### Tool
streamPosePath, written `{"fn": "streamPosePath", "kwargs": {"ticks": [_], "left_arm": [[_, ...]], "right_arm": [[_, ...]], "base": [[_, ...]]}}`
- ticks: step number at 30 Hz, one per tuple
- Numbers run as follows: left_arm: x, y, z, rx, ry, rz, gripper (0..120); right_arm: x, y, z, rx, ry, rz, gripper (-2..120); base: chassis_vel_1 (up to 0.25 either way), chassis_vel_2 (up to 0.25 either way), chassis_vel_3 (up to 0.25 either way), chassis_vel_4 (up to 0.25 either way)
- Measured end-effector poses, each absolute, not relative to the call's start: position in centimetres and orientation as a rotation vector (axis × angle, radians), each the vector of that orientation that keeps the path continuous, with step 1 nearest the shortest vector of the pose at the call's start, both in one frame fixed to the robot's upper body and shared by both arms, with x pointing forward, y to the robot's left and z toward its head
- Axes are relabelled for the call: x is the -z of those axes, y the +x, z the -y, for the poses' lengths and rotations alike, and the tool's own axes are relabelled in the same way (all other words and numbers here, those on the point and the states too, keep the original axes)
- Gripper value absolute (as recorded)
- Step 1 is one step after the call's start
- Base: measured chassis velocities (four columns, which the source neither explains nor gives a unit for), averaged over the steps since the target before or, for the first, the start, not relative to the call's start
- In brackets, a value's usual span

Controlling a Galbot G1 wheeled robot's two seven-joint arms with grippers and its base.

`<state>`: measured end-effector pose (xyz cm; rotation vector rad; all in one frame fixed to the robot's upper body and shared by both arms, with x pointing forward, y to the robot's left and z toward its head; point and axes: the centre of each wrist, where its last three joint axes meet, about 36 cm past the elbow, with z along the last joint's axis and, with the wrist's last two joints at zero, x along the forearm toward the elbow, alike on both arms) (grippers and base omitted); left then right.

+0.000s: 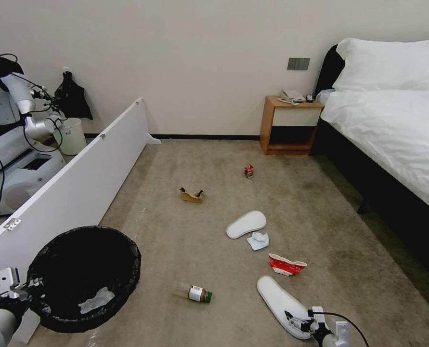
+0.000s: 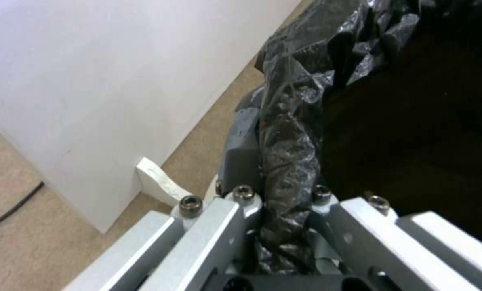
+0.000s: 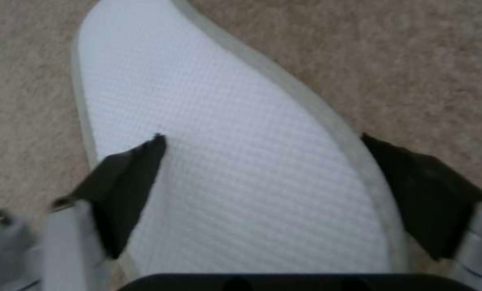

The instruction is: Pick up the trash bin, then pick up the garbage from the floor and place it into the trash bin.

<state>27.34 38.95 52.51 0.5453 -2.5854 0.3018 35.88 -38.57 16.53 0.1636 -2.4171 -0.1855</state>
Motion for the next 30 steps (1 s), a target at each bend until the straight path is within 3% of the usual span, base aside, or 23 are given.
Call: {"fn": "streamPosePath", "kwargs": {"ticks": [2,6,9,12,17,23,30], "left_arm": [[-52.6,27.2,-38.8,-0.292,0.546,2.585,2],[-52.7,27.2,-38.9,-0.280,0.544,2.585,2],[-53.0,27.4,-39.1,-0.264,0.527,2.588,2],[-53.0,27.5,-39.2,-0.263,0.520,2.587,2],[-52.8,28.1,-39.5,-0.278,0.502,2.582,2],[-52.5,28.3,-39.3,-0.292,0.487,2.579,2],[-52.2,28.2,-38.7,-0.300,0.475,2.573,2]], "right_arm": [[-16.6,36.0,38.9,0.189,0.166,2.421,74],[-16.6,36.0,38.6,0.196,0.175,2.422,64],[-16.5,35.8,37.8,0.209,0.191,2.427,47],[-16.5,35.6,37.5,0.209,0.196,2.431,41],[-16.7,34.5,37.4,0.216,0.223,2.439,19],[-16.9,33.6,38.4,0.196,0.238,2.454,5],[-18.0,34.0,39.7,0.183,0.243,2.512,5]], "base": [[0.000,0.000,0.000,0.000],[0.000,0.000,0.000,0.000],[0.000,0.000,0.000,0.000],[0.000,0.000,0.000,0.000],[0.000,0.000,0.000,0.000],[0.000,0.000,0.000,0.000],[0.000,0.000,0.000,0.000]]}}
